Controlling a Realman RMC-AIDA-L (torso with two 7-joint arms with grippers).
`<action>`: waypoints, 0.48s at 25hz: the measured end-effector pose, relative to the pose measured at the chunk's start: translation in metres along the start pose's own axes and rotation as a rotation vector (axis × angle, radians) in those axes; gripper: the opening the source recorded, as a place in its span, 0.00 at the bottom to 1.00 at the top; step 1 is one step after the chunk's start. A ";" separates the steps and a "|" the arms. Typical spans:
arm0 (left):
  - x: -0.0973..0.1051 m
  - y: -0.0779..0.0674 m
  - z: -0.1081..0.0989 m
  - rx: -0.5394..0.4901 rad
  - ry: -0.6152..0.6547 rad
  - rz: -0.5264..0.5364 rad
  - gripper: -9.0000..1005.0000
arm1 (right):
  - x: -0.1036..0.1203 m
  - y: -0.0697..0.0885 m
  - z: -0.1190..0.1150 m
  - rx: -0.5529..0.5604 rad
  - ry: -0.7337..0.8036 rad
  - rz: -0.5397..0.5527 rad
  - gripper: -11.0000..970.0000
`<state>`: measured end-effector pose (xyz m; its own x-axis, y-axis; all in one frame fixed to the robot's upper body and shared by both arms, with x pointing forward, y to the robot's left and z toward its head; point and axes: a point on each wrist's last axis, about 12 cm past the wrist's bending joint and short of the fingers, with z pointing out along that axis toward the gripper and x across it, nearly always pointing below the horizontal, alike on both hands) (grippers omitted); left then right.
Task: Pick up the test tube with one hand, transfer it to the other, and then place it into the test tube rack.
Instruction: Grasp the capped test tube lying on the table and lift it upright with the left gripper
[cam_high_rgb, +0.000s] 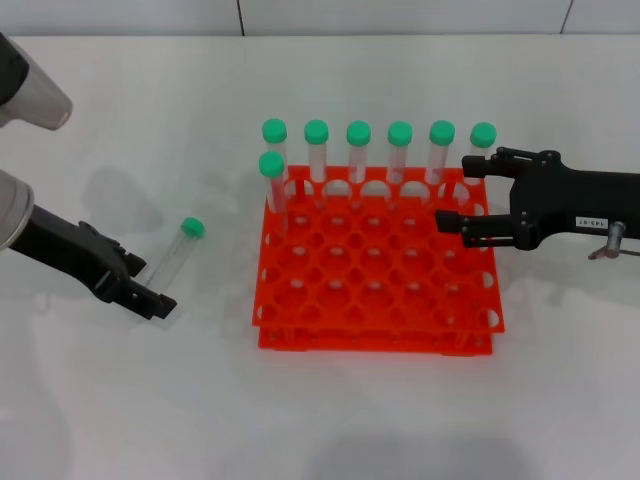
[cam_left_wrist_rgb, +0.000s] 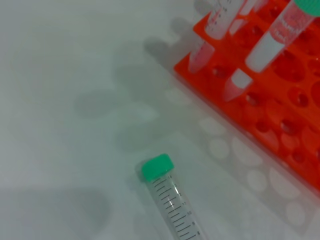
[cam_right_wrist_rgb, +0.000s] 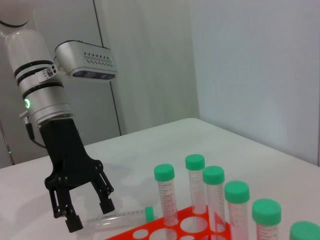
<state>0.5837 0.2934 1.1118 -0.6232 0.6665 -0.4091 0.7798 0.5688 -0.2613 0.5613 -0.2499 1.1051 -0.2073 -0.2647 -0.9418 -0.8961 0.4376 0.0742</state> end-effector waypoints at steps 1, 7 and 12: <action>0.000 0.000 0.000 0.000 0.000 0.000 0.85 | 0.000 0.000 0.000 0.000 0.000 0.000 0.89; 0.001 0.000 0.000 0.002 0.002 -0.002 0.85 | 0.000 0.000 0.000 0.002 -0.001 -0.001 0.89; 0.001 0.000 0.000 0.002 0.004 -0.003 0.85 | 0.000 -0.001 -0.001 0.005 -0.002 0.001 0.89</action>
<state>0.5828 0.2940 1.1112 -0.6259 0.6667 -0.4047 0.7780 0.5701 -0.2640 0.5614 -0.2510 1.1052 -0.2076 -0.2628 -0.9423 -0.8939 0.4421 0.0736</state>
